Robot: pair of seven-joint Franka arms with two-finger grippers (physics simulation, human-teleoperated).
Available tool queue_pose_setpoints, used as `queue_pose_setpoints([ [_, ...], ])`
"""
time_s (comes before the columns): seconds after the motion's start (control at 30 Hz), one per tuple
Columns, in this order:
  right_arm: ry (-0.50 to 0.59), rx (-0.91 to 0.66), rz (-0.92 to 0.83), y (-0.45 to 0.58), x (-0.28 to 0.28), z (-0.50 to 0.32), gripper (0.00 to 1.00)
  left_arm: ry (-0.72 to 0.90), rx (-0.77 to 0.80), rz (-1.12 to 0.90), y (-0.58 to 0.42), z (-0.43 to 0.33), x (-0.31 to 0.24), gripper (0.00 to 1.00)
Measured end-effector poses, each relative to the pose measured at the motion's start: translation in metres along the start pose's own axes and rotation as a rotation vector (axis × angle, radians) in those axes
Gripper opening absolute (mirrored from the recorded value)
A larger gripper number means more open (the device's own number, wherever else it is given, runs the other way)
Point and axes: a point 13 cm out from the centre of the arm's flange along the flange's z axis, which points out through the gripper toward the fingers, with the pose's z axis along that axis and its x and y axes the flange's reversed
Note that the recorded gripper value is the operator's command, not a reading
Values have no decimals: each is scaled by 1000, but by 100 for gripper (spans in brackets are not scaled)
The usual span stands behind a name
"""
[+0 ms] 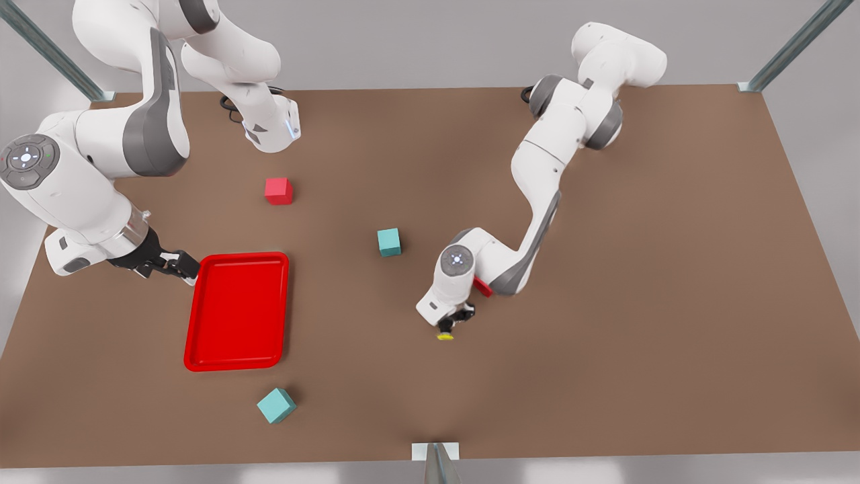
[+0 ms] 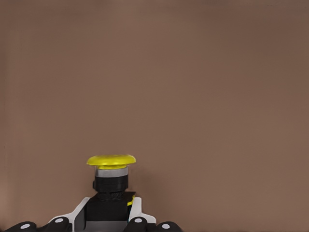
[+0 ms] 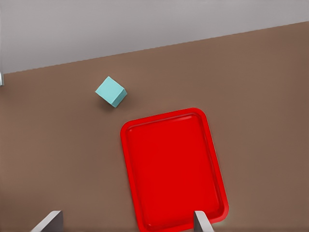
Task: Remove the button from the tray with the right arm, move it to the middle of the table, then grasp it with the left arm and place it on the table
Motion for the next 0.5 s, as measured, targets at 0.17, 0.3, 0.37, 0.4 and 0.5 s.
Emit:
queue_pose_setpoints([
  [0.17, 0, 0, -1, 1, 0, 0, 100, -218, -272, -5, 47, -47, -45, 46],
  [0.3, 0, 0, 0, 0, 0, 0, 100, -351, -379, -120, 58, -77, -58, 45],
  [0.37, 0, 0, 0, 0, 0, 0, 100, -403, -409, -187, 59, -77, -57, 44],
  [0.4, 0, 0, 0, 0, 0, 0, 100, -434, -423, -219, 60, -77, -57, 44],
  [0.5, 0, 0, -1, 1, 0, 0, 100, -533, -468, -301, 63, -74, -54, 44],
])
